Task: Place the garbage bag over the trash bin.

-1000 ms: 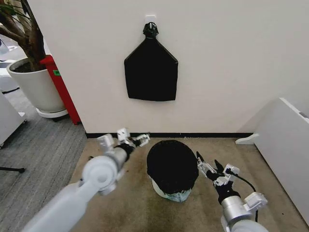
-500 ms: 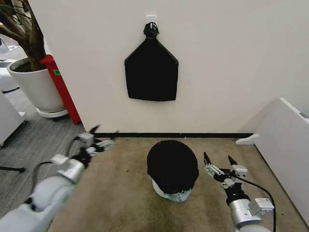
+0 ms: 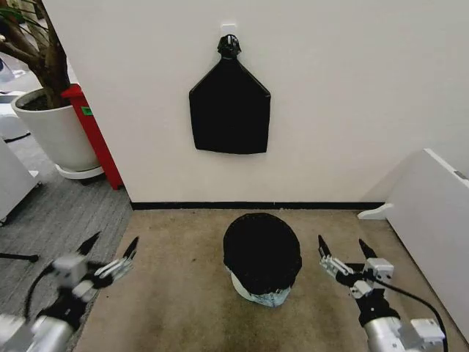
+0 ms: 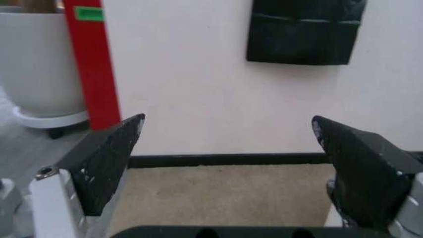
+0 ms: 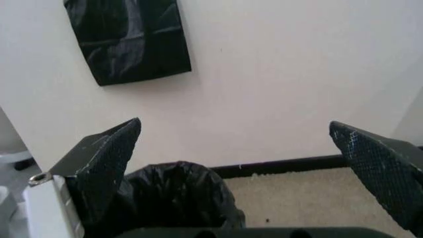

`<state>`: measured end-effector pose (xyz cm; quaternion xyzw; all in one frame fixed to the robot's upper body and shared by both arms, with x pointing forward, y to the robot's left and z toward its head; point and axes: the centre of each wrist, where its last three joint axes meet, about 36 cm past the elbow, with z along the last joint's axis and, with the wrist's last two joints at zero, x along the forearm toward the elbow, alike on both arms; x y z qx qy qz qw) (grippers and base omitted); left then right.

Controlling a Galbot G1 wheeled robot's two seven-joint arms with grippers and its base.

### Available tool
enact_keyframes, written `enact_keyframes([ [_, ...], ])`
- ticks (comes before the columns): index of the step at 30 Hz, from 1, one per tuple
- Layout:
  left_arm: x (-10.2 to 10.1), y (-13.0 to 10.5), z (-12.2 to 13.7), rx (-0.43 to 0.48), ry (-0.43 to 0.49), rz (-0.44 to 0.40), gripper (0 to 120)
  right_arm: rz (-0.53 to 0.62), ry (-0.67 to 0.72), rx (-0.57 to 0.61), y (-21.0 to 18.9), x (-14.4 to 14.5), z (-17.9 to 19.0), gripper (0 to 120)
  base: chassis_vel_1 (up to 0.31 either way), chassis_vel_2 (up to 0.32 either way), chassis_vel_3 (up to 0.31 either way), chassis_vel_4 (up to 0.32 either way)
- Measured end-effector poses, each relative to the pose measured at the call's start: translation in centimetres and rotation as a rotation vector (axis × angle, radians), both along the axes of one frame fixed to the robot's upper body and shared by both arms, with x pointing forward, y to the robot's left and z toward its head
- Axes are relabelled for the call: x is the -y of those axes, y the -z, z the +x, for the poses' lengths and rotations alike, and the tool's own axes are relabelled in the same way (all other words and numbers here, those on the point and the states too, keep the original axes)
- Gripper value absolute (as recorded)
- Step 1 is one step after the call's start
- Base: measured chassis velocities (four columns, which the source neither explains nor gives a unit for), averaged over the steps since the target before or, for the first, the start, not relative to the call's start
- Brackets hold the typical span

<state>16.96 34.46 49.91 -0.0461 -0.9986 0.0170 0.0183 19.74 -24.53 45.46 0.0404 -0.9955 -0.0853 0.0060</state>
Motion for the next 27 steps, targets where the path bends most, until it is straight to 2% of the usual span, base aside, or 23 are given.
enact_keyframes([
  [9, 1.9, -0.2, 0.0, 0.013, 0.018, -0.019, 100, -0.035, 0.021, 0.0, -0.3, 0.4, -0.2, 100, 0.0, 0.0, 0.0, 0.0],
  [27, 2.0, -0.2, 0.3, 0.012, 0.019, -0.022, 100, -0.037, 0.025, -0.002, -0.2, 0.4, -0.2, 100, 0.0, 0.0, 0.0, 0.0],
])
